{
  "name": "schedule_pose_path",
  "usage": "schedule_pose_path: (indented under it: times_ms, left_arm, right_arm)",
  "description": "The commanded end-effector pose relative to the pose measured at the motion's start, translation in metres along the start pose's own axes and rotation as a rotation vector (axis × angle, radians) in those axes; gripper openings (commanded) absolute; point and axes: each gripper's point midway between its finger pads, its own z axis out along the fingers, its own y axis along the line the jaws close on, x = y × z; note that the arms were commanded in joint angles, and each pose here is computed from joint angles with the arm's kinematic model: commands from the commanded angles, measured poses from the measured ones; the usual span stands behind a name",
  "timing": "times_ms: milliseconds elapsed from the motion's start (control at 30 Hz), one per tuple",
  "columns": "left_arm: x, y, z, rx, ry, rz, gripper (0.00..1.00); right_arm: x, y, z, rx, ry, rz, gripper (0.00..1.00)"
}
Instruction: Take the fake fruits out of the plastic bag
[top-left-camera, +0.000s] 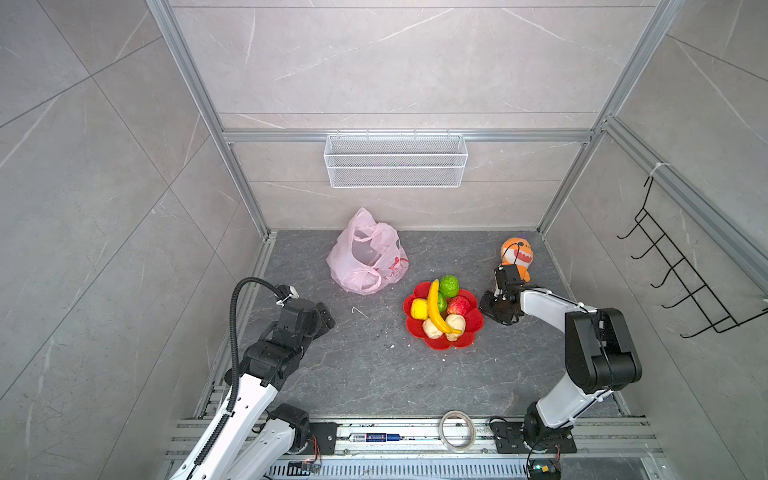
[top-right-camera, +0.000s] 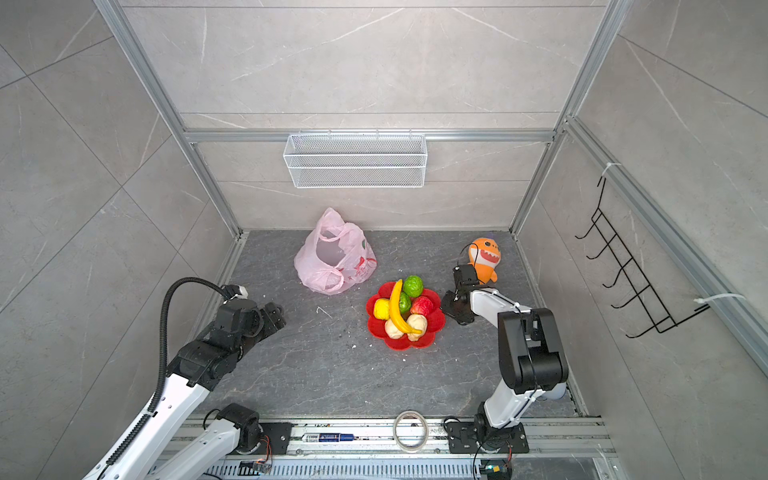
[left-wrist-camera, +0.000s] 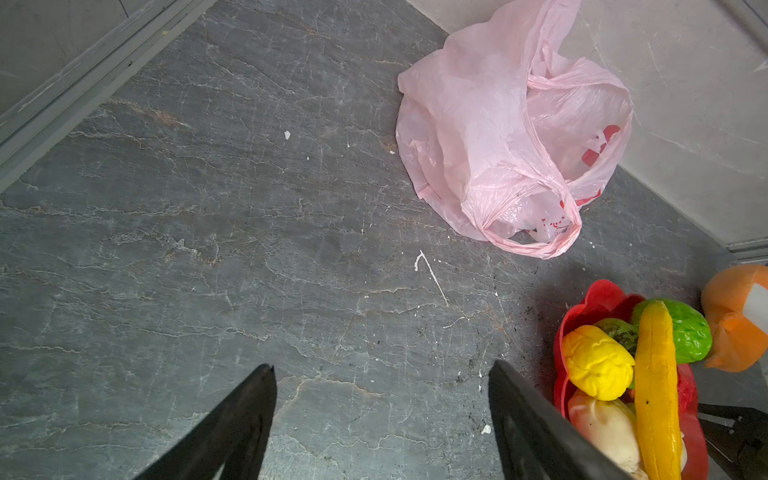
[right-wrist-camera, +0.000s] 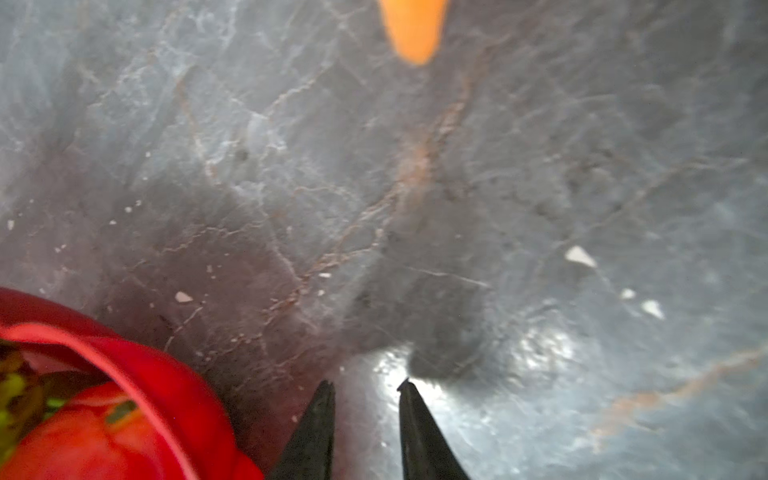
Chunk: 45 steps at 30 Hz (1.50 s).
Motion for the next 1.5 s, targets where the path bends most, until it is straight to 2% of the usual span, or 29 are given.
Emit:
schedule_pose_path:
  times_ms: [0,367,800,1100,1300,1400,1467]
  left_arm:
    - [-0.003,0.001,-0.003,0.001,-0.023,-0.015,0.82]
    - [0.004,0.008,-0.004,-0.002,-0.023,-0.026,0.82]
    - [0.009,0.009,-0.001,0.004,-0.011,-0.032,0.82]
    - [0.012,0.012,0.002,-0.007,-0.008,-0.029,0.82]
    - [0.011,0.013,0.006,-0.018,-0.019,-0.025,0.85]
    - [0.001,0.019,0.009,-0.076,-0.064,0.0,0.98]
    - [-0.007,0.019,0.012,-0.105,-0.087,0.032,0.99]
  right_arm:
    - [0.002,0.015,0.005,-0.017,0.013,-0.01,0.31]
    - [0.031,0.067,0.016,-0.035,0.039,-0.113,0.3]
    - [0.07,0.109,0.018,-0.06,0.045,-0.198,0.3]
    - [0.08,0.146,0.022,-0.087,0.031,-0.236,0.3]
    - [0.083,0.133,0.01,-0.068,0.006,-0.266,0.31]
    - [0.078,0.115,-0.01,-0.03,-0.055,-0.304,0.33]
    - [0.072,0.104,-0.026,-0.016,-0.105,-0.33,0.39]
